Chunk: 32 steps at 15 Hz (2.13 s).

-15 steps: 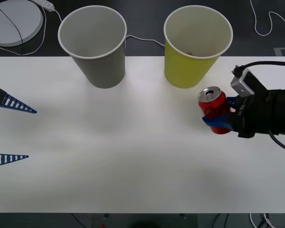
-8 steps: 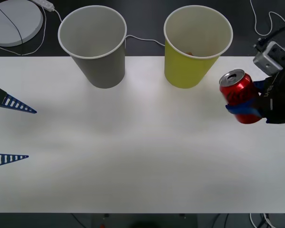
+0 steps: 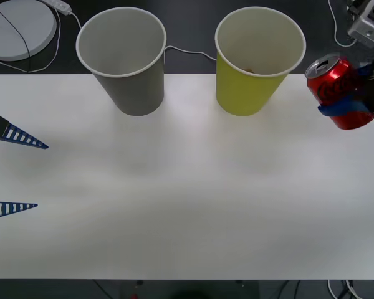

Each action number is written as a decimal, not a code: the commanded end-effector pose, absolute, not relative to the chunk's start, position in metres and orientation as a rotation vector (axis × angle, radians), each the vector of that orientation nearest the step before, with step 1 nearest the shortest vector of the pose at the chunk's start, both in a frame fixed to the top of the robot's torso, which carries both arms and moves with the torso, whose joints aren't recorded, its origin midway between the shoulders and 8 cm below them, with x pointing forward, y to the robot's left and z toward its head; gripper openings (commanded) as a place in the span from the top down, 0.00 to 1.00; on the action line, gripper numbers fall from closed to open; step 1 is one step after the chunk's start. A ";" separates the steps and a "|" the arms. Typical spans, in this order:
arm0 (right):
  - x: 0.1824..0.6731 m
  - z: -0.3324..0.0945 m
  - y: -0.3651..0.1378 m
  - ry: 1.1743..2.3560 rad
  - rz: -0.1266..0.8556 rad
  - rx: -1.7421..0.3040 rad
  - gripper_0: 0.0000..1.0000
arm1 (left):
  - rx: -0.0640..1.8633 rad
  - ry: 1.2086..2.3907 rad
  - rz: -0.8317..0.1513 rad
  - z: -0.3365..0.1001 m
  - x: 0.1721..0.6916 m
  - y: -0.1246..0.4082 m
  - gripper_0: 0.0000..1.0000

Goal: Put the can into the green bin and the plastic bottle into the gray bin

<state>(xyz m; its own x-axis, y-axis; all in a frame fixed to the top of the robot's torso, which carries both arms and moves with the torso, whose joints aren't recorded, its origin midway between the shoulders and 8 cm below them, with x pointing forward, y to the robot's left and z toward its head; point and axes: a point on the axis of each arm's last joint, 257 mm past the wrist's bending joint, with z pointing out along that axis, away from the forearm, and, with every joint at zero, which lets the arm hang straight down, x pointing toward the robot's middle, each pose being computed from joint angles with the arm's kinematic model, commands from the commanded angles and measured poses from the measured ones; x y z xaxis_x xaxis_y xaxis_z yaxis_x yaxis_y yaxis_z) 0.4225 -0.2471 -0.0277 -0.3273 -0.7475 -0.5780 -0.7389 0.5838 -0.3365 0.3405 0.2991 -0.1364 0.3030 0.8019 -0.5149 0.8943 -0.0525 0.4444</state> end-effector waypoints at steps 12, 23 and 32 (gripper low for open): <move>0.556 0.022 -0.199 2.199 -0.165 -1.130 1.00 | 1.863 1.513 -0.165 -0.136 0.340 0.299 0.00; 0.619 0.024 -0.176 2.186 -0.285 -1.123 0.94 | 1.863 1.513 -0.165 -0.136 0.340 0.299 0.00; 0.602 0.036 -0.191 2.162 -0.280 -1.205 0.00 | 1.863 1.513 -0.165 -0.136 0.340 0.299 0.00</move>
